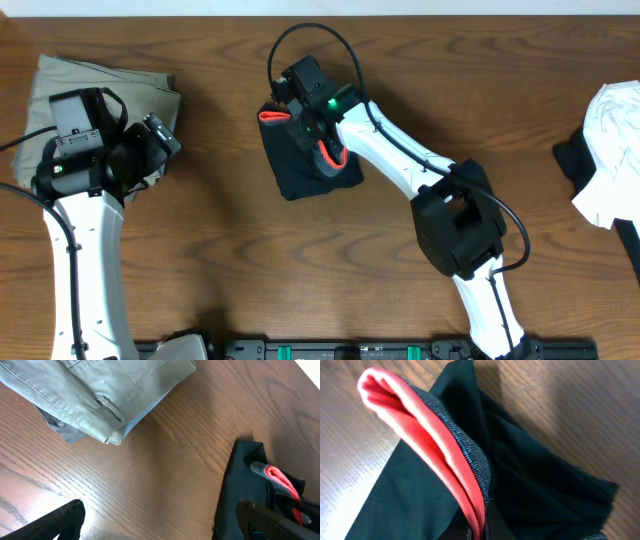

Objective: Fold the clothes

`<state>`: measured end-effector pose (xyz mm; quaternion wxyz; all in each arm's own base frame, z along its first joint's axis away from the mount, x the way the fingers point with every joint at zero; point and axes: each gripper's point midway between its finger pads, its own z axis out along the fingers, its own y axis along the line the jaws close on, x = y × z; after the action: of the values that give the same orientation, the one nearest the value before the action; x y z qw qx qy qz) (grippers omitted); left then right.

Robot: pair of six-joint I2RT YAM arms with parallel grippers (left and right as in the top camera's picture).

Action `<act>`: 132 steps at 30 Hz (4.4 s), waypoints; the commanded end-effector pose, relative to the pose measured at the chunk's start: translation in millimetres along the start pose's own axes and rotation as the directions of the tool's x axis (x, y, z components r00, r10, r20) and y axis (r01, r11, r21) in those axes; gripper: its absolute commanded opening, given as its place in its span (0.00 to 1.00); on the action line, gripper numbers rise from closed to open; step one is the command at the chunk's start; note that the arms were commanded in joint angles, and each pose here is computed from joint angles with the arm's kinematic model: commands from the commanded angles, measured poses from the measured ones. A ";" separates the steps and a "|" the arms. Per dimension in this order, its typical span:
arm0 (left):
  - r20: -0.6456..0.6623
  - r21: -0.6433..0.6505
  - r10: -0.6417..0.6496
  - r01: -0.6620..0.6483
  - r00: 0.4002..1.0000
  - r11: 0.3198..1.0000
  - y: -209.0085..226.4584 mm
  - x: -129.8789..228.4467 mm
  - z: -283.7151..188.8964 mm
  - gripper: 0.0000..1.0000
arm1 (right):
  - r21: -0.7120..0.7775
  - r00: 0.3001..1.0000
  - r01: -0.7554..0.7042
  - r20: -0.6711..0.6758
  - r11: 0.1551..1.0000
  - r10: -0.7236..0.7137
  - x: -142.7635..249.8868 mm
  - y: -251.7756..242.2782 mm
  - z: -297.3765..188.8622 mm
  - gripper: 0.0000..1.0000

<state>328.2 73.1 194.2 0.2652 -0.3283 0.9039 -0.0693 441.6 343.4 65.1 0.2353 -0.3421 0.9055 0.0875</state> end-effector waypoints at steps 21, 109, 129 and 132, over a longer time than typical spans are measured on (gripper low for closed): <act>-0.030 -0.028 -0.012 0.011 0.999 1.000 6.9 4.9 11.1 0.98 | 0.307 0.990 -0.142 0.026 0.941 0.141 -4.2 -58.8 -17.6 0.08; -0.012 -0.018 -0.010 0.010 1.000 1.000 4.5 -0.3 13.0 0.98 | 0.101 0.710 -0.423 -0.580 0.900 0.399 174.1 -35.8 -99.1 0.20; -0.009 -0.017 -0.010 0.010 1.000 1.000 4.1 -1.0 13.0 0.98 | -0.091 0.831 -0.478 -0.370 0.874 0.416 88.0 -40.4 -105.0 0.02; -0.009 -0.017 -0.010 0.010 1.000 1.000 4.1 -1.1 13.0 0.98 | -0.090 0.808 -0.490 -0.421 0.867 0.413 103.4 -33.6 -87.3 0.01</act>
<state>334.4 74.8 187.0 0.2625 -0.3287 0.9046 -0.0691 379.7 215.8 114.2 0.0374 -0.1250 0.9844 0.1184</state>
